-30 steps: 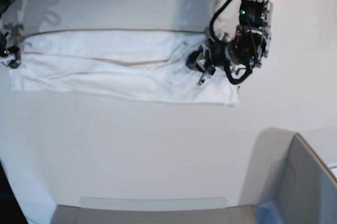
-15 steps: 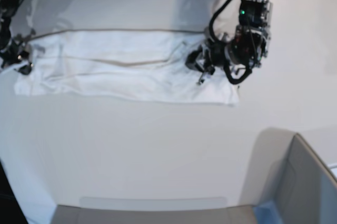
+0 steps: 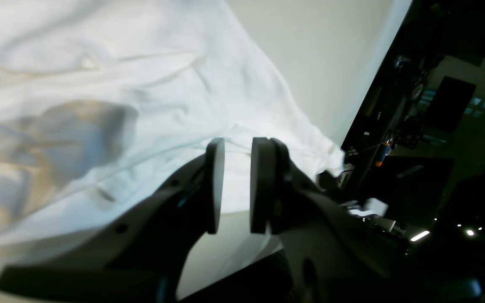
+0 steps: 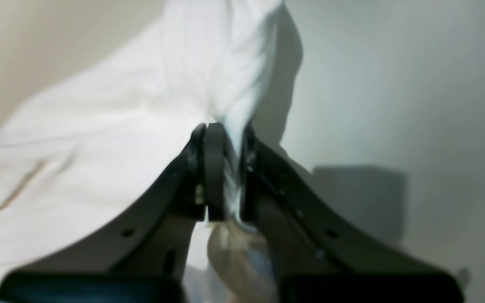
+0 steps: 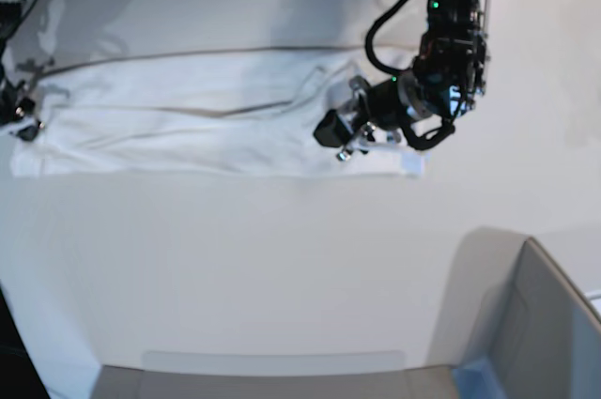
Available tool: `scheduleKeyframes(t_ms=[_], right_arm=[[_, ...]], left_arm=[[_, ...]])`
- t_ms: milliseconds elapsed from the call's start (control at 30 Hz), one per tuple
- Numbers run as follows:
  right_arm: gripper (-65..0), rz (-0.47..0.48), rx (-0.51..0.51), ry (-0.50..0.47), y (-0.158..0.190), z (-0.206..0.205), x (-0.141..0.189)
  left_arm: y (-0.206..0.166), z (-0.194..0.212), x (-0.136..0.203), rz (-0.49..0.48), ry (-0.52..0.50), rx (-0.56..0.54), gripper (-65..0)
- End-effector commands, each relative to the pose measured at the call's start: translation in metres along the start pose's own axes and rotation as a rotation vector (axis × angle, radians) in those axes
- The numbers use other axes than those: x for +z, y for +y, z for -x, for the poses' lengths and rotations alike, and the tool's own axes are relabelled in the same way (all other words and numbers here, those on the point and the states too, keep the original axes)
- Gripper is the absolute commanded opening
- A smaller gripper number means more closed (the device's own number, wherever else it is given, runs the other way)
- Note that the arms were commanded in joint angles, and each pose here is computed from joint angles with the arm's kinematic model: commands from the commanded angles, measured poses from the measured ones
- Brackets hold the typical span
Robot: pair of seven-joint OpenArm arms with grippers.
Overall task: Layout the t-shirt on the table in an organized manner, then fold the t-shirt properly
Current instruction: 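Release and move both grippers to the ends of the folded shirt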
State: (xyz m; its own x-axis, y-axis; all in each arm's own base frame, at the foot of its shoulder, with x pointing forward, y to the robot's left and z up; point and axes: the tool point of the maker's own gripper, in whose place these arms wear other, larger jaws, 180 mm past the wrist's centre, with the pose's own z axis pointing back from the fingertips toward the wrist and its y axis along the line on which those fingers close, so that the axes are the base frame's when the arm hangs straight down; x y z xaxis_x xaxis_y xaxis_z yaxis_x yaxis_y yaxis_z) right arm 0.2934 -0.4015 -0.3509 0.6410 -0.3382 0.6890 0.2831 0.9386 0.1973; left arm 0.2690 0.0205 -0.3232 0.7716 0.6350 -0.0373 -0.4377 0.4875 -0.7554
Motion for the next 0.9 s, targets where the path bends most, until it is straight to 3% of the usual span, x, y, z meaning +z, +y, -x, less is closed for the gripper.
scheduleKeyframes(t_ms=[0, 300, 467, 600, 767, 867], right_arm=[[-65.0, -0.025, 0.041, -0.098, 0.01, -0.035, 0.011], [-65.0, -0.087, 0.19, -0.17, 0.056, -0.041, 0.04], [-65.0, -0.172, 0.312, -0.188, 0.108, -0.032, 0.051], [-65.0, -0.206, 0.426, -0.186, 0.147, -0.022, 0.048], [-65.0, -0.258, 0.511, -0.202, 0.199, -0.008, 0.047], [-65.0, -0.276, 0.557, -0.163, 0.221, 0.007, 0.042]], left_arm=[[-0.005, 0.005, 0.004, 0.019, 0.028, 0.014, -52.1], [0.023, -0.002, 0.013, -0.02, -0.011, 0.09, -52.1], [0.063, -0.019, 0.035, -0.07, -0.093, 0.211, -52.1], [0.078, -0.022, 0.049, -0.058, -0.102, 0.289, -52.1], [0.09, -0.032, 0.064, -0.064, -0.13, 0.32, -52.1], [0.097, -0.031, 0.067, -0.076, -0.136, 0.332, -52.1]])
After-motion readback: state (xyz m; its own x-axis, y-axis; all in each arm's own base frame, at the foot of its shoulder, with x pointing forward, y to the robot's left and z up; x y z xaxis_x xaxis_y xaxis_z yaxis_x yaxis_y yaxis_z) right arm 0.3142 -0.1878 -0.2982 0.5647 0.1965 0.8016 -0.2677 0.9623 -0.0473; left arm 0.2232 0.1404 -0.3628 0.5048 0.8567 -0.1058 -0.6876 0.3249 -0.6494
